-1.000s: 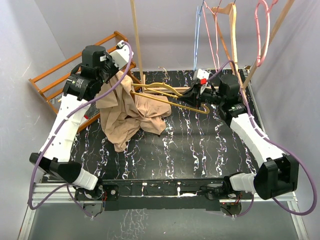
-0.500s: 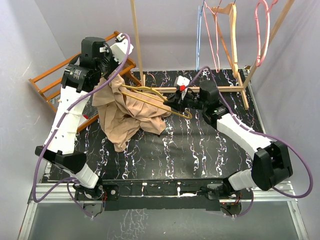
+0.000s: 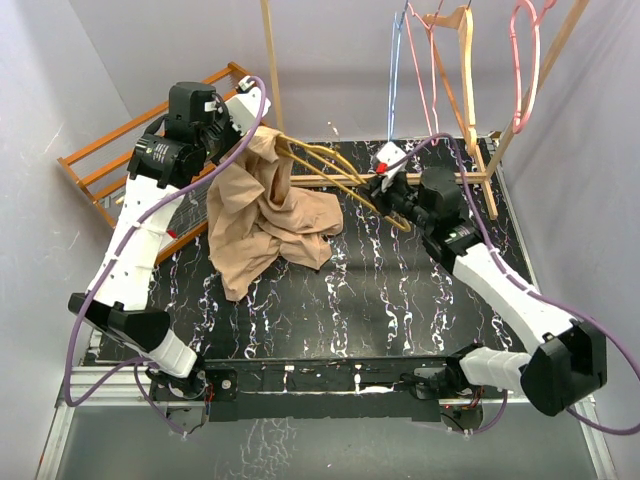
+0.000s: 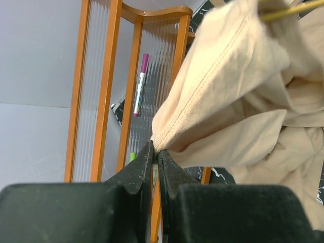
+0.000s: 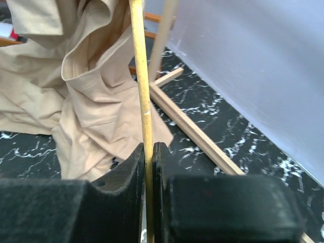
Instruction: Place the t-shirt on the hanger
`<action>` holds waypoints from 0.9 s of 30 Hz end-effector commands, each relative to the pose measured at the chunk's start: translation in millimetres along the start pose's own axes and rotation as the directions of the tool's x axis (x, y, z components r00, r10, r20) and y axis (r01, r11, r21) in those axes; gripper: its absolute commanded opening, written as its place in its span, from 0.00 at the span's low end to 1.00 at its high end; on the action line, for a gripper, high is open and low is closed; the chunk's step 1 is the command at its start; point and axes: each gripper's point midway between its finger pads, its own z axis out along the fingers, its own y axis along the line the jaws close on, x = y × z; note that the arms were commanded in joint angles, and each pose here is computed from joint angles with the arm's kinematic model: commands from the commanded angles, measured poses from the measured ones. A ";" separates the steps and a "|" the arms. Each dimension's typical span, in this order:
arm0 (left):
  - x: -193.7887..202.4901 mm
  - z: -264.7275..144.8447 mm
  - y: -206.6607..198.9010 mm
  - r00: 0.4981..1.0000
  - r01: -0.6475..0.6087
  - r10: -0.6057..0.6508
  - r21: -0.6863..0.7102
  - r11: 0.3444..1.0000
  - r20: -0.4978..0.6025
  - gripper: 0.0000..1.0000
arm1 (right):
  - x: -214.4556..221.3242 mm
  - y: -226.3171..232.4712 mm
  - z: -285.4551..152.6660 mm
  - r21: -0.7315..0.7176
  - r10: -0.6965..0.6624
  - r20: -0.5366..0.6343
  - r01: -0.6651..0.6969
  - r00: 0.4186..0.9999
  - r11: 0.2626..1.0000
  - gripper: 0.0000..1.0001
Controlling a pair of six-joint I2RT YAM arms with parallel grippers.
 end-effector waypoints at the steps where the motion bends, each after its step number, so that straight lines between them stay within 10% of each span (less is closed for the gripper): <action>1: -10.1 -16.7 16.5 0.998 0.016 -0.012 -0.061 0.998 0.057 0.00 | -31.5 -47.6 -29.4 0.199 -0.045 0.055 0.034 0.997 0.979 0.08; 18: -50.8 -9.3 42.6 0.990 -0.004 0.016 -0.091 0.996 0.137 0.00 | -16.3 31.7 -13.1 -0.230 -0.023 0.100 0.046 0.995 0.972 0.08; 27: -34.2 -14.7 20.0 0.994 -0.025 0.025 -0.006 1.000 0.110 0.00 | -11.6 -6.5 -10.3 0.000 -0.033 0.055 0.033 0.998 0.999 0.08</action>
